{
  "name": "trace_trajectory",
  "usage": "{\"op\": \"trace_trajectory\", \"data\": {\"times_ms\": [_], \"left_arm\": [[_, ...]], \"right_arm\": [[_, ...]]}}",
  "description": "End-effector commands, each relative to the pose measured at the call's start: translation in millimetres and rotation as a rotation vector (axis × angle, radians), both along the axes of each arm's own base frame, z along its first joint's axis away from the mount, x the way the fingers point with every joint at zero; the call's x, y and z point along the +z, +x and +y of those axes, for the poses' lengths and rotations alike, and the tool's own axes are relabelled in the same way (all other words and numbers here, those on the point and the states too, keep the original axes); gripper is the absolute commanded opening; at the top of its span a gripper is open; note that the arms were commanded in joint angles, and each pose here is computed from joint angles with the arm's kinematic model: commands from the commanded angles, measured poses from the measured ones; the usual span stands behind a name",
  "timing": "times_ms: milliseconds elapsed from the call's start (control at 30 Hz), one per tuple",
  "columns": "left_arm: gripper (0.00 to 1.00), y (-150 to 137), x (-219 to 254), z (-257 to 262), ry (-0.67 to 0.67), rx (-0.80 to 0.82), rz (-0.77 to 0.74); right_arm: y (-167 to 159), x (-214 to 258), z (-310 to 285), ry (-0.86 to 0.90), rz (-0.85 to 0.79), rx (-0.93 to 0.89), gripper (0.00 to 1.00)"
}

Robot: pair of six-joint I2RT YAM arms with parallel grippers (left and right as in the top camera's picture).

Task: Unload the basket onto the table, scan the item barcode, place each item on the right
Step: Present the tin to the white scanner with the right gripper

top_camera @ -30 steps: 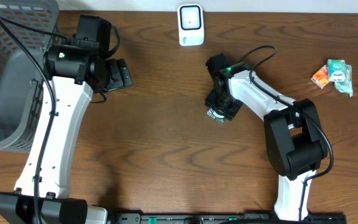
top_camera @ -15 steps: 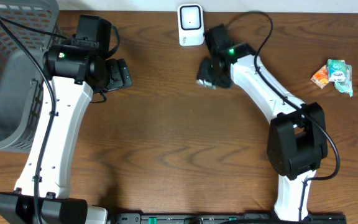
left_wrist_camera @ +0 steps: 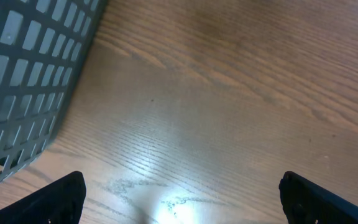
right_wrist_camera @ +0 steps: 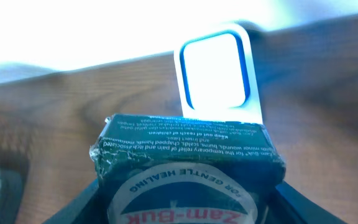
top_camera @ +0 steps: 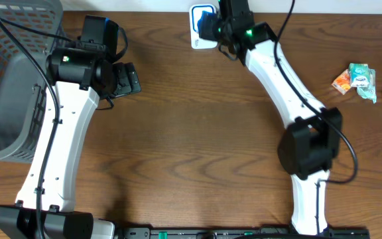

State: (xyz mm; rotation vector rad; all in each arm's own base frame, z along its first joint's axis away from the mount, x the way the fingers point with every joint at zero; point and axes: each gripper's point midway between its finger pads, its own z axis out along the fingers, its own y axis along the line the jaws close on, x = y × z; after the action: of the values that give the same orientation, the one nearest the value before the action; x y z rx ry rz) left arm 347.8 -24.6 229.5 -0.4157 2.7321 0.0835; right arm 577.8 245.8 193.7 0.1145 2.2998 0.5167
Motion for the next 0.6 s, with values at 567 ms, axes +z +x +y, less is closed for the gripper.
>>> {"op": "trace_trajectory", "data": {"times_ms": [567], "left_arm": [[0.98, 0.4, 5.4, 3.1, 0.013, -0.002, -0.015]], "right_arm": [[82.9, -13.3, -6.5, -0.175, -0.286, -0.164, 0.51]]}}
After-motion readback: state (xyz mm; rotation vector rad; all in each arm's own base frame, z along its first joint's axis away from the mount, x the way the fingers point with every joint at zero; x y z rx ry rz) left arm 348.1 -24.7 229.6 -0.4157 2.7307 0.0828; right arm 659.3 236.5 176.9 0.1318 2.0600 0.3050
